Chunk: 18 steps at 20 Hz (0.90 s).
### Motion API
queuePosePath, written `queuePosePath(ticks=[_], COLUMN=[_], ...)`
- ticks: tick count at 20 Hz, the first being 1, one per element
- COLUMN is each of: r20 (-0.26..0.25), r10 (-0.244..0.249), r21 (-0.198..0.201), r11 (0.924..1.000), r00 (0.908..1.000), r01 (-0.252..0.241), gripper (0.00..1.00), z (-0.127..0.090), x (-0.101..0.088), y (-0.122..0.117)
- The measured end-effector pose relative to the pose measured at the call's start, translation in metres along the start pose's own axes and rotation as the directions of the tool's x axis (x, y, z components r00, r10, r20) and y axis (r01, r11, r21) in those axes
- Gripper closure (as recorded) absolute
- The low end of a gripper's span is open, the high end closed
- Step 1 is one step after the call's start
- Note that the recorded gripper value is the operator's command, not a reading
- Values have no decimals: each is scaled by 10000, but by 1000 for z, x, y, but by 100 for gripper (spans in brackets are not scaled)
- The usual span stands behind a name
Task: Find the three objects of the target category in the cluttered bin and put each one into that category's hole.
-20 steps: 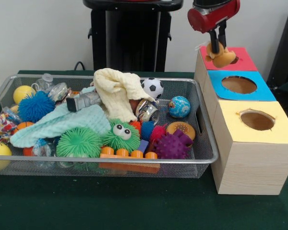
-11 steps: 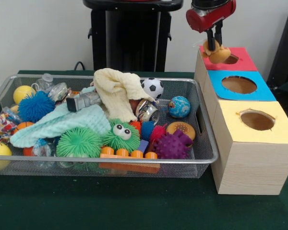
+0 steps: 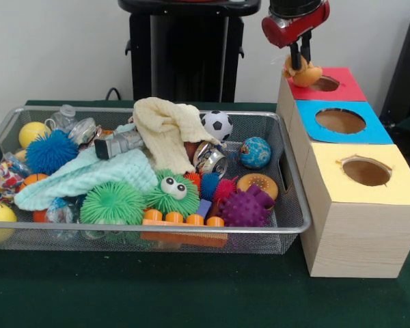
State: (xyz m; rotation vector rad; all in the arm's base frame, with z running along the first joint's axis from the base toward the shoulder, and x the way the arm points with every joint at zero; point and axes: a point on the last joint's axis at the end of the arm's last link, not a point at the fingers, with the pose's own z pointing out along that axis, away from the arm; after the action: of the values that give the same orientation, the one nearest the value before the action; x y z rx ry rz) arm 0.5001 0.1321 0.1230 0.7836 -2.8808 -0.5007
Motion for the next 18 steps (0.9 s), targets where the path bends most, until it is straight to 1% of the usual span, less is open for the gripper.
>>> queuePosePath(ticks=[9, 14, 18], r20=[65, 72, 52], r10=[375, 568, 761], r21=[-243, -375, -529], r11=[9990, 9977, 9957], r00=[9993, 9984, 9971], r01=[-373, -565, -757], gripper=[100, 100, 100], z=[-1, -1, 5], x=[-4, -2, 4], y=[1, 2, 5])
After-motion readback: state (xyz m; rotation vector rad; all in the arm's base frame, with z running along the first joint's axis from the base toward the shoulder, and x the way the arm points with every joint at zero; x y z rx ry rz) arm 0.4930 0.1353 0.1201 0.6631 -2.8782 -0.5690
